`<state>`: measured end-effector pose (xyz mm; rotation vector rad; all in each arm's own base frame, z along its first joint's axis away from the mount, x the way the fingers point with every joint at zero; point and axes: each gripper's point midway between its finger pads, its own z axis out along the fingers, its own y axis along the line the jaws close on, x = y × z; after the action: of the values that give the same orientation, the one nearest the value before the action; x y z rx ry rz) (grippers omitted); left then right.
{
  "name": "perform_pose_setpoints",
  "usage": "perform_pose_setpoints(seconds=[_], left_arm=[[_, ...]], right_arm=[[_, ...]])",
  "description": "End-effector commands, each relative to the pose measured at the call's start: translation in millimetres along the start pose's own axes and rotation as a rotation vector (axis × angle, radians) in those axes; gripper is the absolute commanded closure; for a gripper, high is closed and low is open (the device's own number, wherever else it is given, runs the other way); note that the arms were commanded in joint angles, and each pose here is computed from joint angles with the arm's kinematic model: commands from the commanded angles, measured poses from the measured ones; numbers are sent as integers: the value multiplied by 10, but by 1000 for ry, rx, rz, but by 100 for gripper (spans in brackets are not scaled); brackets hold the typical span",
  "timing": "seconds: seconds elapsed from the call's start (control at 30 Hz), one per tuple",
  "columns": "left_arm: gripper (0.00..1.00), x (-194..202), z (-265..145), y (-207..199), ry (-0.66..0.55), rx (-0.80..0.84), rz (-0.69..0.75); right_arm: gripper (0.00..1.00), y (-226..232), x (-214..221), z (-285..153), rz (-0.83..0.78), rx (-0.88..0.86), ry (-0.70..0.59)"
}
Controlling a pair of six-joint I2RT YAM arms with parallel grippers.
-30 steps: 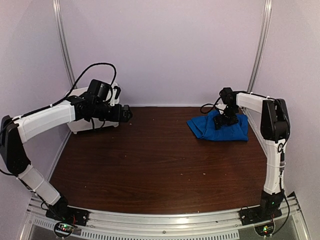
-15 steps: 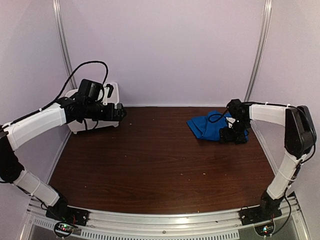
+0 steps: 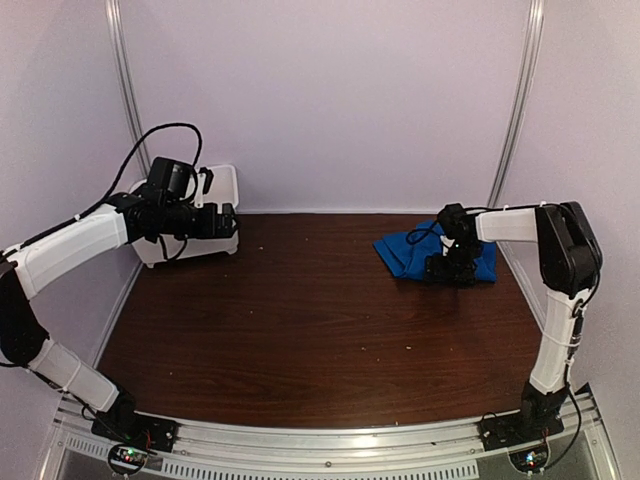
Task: Fold and stack the mixed laundry pile
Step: Move the rectangle-folded skirt to the corner of the board, then pick up the crumpled T-shirt from the bin.
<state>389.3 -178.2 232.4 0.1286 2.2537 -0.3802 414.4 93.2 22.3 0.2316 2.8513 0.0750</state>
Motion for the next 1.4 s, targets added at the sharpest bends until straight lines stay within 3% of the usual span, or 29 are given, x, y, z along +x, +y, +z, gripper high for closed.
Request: perform_pose_setpoints(seconds=[0.0,0.63,0.83,1.07,1.2,1.37], left_arm=[[2,-97,-52,56,-24,3,-23],[2,-169,-29,235,15,-43,-42],[2,-535,-234,428,-40,-102,9],[2,-1303,-358,1213,-141,-246,-80],[2,-1547,-107,1597,-134,-308,-108],[2,-1504,622,2054,-32,-421,-73]], right_arm=[[12,-187,-154,145,-16,20,3],[11,-514,-961,159,-55,42,-64],[12,-434,-1244,-515,-105,23,-168],[4,-318,-1264,-1414,-137,-37,-300],[0,-249,-1145,-1682,-151,-80,-324],[0,-166,-975,-1853,-175,-109,-328]])
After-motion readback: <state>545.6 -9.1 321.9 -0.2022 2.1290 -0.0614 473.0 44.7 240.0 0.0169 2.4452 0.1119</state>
